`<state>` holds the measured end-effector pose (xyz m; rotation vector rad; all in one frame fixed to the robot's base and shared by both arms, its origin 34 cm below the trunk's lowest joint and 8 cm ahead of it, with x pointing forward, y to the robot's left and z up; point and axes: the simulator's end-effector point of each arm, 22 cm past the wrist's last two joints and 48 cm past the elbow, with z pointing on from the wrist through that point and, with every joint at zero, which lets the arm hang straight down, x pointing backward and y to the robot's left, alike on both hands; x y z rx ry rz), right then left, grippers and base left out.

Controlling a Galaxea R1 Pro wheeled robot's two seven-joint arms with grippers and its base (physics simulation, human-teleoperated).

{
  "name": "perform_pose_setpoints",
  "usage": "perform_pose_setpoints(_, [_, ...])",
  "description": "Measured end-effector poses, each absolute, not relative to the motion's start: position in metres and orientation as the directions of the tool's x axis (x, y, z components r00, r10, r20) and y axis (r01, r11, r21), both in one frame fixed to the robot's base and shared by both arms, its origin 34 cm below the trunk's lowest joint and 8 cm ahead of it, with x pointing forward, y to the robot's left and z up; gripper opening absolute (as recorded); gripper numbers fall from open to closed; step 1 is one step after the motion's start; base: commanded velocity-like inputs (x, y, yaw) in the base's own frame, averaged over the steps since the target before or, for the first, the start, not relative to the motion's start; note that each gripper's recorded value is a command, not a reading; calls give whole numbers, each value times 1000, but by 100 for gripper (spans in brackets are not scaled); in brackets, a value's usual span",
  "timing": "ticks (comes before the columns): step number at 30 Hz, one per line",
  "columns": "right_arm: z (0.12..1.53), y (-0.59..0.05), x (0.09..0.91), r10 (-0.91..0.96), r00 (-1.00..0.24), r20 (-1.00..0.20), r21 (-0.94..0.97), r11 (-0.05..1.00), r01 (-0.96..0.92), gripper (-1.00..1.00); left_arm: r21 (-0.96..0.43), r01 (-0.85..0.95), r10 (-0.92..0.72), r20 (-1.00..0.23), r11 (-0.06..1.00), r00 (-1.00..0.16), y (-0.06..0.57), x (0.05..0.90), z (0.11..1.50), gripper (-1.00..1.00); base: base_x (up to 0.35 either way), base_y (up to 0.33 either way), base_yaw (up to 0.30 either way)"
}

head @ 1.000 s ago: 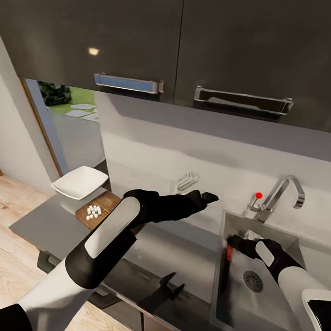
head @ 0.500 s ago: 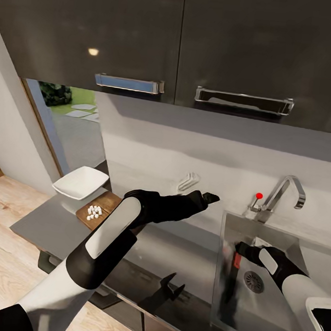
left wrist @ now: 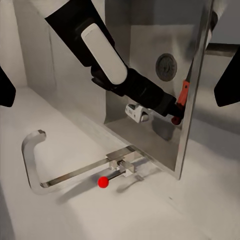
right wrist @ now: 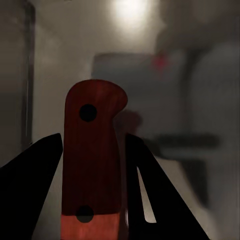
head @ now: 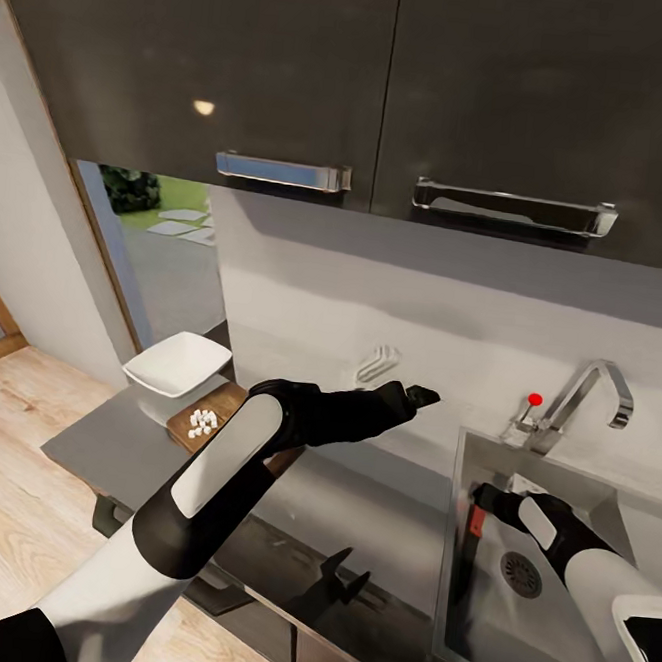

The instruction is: In the kitchen, take the Vidalia onion out of the sink, dice it on the chopping board with the paring knife, put the diced onion into the bowl on the countertop, then place both the paring knife and the chopping board into the sink.

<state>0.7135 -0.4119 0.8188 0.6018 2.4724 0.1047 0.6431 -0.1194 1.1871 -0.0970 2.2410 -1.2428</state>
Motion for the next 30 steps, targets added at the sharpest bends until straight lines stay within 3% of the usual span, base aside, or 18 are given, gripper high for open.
perform_pose_setpoints(30, [816, -431, 699, 444, -727, -523, 183, 892, 413, -100, -797, 211, -325, -450, 566, -832, -120, 641, 1192, 100, 0, 0, -7])
